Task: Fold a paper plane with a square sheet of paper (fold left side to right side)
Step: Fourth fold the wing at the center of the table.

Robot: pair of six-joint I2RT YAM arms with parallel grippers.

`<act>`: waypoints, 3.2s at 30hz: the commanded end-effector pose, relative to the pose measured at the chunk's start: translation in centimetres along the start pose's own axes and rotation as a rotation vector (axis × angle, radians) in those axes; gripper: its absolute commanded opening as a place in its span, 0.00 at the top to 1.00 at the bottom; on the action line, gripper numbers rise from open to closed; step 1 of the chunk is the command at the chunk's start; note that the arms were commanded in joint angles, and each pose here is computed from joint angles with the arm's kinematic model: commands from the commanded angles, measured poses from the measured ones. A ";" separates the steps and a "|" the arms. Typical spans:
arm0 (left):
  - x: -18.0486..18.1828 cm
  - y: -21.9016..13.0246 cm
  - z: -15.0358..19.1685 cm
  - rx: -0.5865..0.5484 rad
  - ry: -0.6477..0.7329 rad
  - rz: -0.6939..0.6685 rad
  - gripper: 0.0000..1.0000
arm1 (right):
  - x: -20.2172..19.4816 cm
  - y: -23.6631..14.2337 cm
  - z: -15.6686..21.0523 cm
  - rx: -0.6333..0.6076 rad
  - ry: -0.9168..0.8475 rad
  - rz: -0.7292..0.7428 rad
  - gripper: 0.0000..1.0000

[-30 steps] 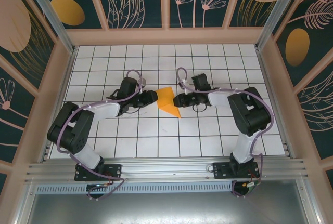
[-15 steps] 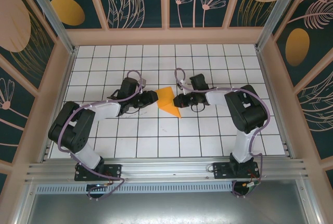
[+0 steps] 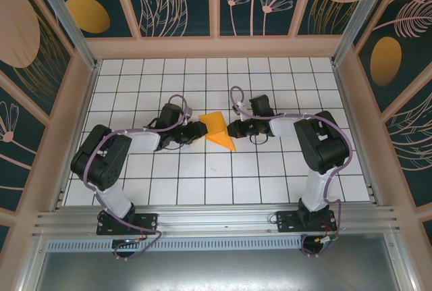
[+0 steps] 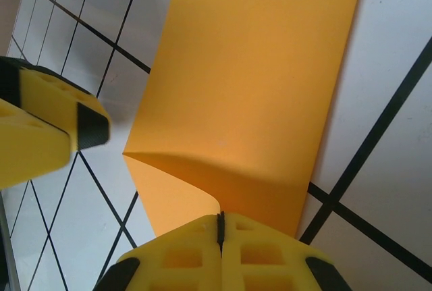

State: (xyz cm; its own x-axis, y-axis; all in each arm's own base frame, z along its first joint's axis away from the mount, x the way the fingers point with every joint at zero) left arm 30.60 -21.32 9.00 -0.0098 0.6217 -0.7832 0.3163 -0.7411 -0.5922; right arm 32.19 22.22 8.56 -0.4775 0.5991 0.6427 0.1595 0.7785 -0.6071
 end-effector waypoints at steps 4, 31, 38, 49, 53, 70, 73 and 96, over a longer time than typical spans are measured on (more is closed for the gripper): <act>-1.2 1.7 -0.3 0.037 0.002 0.061 0.56 | 0.7 -0.9 -0.3 -0.030 -0.011 -0.035 1.00; -1.9 2.8 -1.4 0.039 -0.001 0.034 0.54 | 0.0 -2.0 -0.1 -0.063 0.017 -0.035 1.00; -1.7 3.6 -1.4 0.055 -0.007 0.036 0.55 | 0.1 -2.1 0.0 -0.066 0.017 -0.040 1.00; -3.6 3.1 -2.0 0.030 -0.029 0.118 0.60 | 0.9 -5.5 -1.6 -0.188 -0.063 0.165 0.61; -4.4 3.1 -2.1 0.034 -0.045 0.163 0.61 | 2.0 -7.1 -1.5 -0.214 -0.124 0.263 0.56; -5.0 3.5 -2.5 0.029 -0.077 0.174 0.73 | 5.6 -1.4 4.2 -0.103 -0.274 0.379 0.46; -5.0 3.5 -2.4 0.029 -0.077 0.174 0.73 | 5.5 -0.9 4.0 -0.091 -0.280 0.386 0.46; -5.1 2.4 -2.6 -0.012 -0.036 0.106 0.65 | 4.3 -0.3 3.7 -0.085 -0.262 0.432 0.86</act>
State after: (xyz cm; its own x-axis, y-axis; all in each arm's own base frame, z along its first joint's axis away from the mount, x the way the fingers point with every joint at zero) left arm 33.76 -25.76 10.67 -0.0507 0.5084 -0.8596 0.3006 -0.8131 -0.4986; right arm 26.25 23.53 9.03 -0.5547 0.8103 0.1888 0.4356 0.4762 -0.7639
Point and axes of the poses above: each hand's point on the last joint's axis, 136 mm out from that joint toward the fingers, its own y axis out along the fingers, its own x axis along the line the jaws close on, z = x × y, the point moved 7 cm from there along -y, back along the fingers, and after that the axes turned 1 degree about y, right-handed, at the moved point
